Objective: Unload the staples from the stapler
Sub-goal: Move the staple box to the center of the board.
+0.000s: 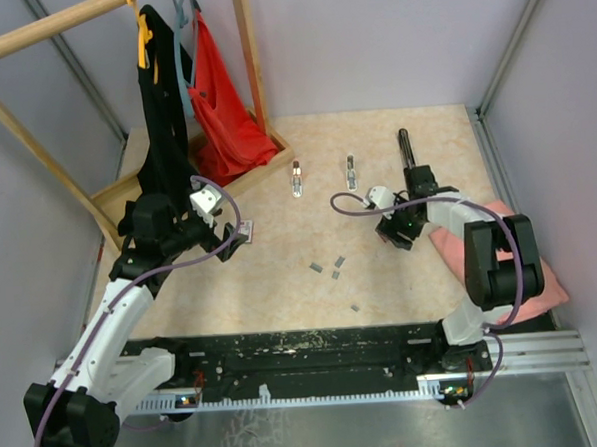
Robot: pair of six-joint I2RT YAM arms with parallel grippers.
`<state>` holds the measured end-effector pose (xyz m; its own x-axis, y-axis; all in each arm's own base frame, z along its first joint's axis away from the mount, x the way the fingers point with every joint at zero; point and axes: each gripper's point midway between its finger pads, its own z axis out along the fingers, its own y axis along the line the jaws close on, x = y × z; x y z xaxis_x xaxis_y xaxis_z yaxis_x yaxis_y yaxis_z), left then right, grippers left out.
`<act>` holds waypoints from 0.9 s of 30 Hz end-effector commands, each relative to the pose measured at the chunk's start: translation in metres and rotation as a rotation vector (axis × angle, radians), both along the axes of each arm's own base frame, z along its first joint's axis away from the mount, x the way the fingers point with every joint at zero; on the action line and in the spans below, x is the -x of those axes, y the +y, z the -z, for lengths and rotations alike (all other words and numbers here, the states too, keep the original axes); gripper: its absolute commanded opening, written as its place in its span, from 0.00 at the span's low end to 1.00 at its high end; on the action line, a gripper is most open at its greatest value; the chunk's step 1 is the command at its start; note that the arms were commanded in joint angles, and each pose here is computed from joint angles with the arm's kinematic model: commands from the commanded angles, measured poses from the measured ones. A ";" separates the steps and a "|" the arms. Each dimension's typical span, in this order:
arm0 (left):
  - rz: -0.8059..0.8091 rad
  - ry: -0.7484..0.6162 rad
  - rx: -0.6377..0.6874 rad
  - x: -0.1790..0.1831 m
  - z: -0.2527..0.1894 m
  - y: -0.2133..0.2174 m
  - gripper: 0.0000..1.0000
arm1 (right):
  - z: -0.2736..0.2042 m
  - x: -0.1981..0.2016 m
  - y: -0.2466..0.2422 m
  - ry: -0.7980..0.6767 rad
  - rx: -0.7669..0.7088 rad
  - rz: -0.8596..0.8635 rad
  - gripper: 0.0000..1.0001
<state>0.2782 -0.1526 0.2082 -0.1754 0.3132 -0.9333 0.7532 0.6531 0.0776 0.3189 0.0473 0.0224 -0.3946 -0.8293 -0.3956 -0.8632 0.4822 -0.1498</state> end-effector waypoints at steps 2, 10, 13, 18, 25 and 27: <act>0.008 -0.018 0.015 -0.001 -0.004 -0.001 1.00 | 0.014 -0.012 0.006 0.021 -0.041 0.022 0.65; 0.008 -0.018 0.015 0.000 -0.004 -0.001 1.00 | 0.014 -0.023 0.013 0.017 -0.080 0.054 0.58; 0.008 -0.018 0.015 0.000 -0.004 0.000 1.00 | 0.016 -0.024 0.016 0.027 -0.085 0.056 0.55; 0.008 -0.018 0.015 -0.001 -0.004 0.000 1.00 | 0.018 -0.026 0.022 0.027 -0.083 0.062 0.54; 0.006 -0.020 0.016 -0.001 -0.005 0.000 1.00 | 0.018 -0.037 0.034 -0.003 -0.080 0.076 0.54; 0.007 -0.020 0.016 -0.001 -0.005 0.000 1.00 | 0.017 -0.041 0.038 -0.010 -0.082 0.080 0.54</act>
<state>0.2783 -0.1519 0.2081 -0.1763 0.3114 -0.9338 0.7530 0.6536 0.0758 0.3569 0.0815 0.0214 -0.4285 -0.7520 -0.5009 -0.8277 0.5491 -0.1162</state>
